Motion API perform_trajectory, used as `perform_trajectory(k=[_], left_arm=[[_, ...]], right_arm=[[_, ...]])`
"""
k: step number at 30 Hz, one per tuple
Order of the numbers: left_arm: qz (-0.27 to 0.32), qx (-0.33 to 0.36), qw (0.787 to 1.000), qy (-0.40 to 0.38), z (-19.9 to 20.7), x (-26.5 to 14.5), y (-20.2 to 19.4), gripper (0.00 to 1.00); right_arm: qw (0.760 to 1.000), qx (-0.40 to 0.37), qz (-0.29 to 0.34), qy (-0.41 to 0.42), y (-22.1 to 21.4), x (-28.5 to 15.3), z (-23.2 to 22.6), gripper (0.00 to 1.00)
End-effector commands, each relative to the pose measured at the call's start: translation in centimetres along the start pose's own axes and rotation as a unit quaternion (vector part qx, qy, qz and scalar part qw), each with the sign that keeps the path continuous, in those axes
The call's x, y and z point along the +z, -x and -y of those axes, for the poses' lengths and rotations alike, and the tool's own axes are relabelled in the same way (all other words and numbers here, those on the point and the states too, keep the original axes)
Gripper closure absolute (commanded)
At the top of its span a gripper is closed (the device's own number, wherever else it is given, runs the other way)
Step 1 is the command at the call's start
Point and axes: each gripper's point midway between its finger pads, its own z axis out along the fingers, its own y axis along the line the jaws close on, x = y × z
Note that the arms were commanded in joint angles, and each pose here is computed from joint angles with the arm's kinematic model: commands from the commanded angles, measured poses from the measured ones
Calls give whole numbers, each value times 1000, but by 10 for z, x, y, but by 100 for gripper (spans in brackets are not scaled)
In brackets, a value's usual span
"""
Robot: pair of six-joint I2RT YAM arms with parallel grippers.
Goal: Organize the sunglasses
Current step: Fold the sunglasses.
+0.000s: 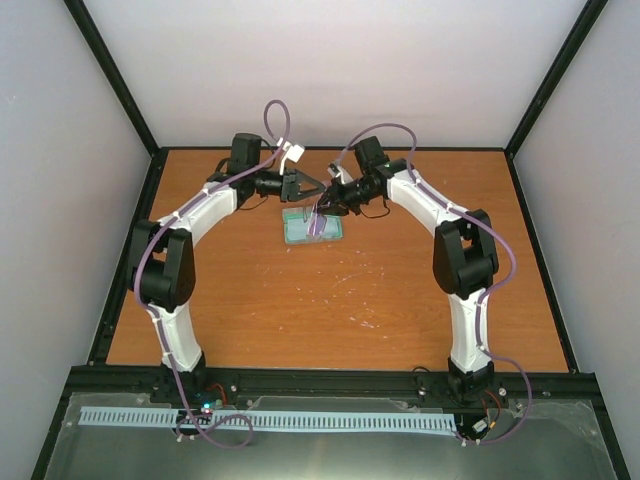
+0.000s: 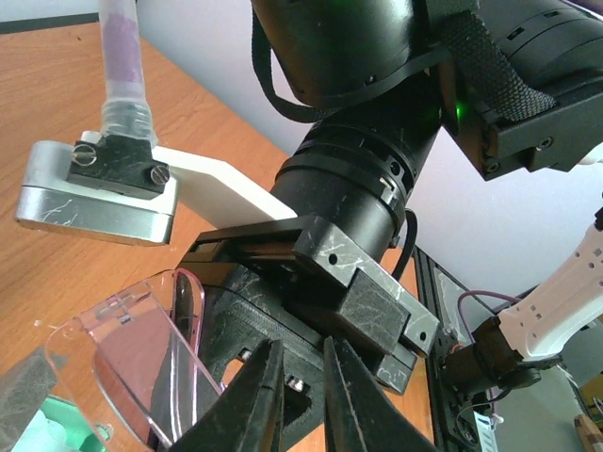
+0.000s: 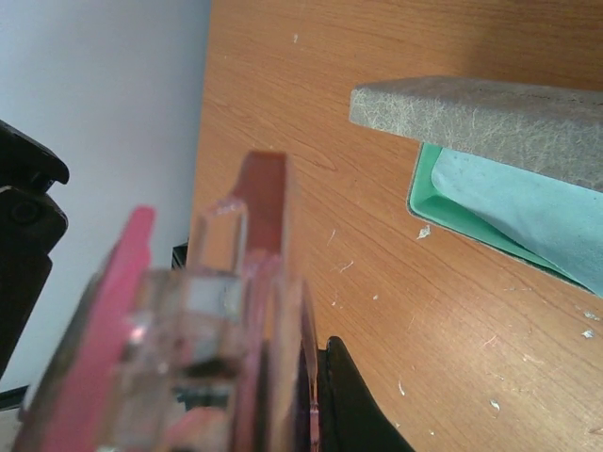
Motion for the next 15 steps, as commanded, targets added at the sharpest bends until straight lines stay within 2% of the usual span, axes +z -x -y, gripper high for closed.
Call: perform_trajectory(k=[1,9,15], left_arm=[[-1,24,1000,-2,11,-7,3,85],[-35,16,999,23,-13,-2,-34,85],[-43,7,999,27,-21,1,-43,83]], right_arm=[[1000,-12,15,7,11,-4,-13,97],[998,-18,52,44,19,-26,-37,97],[997,-25,57,56,19,-33,-48,97]])
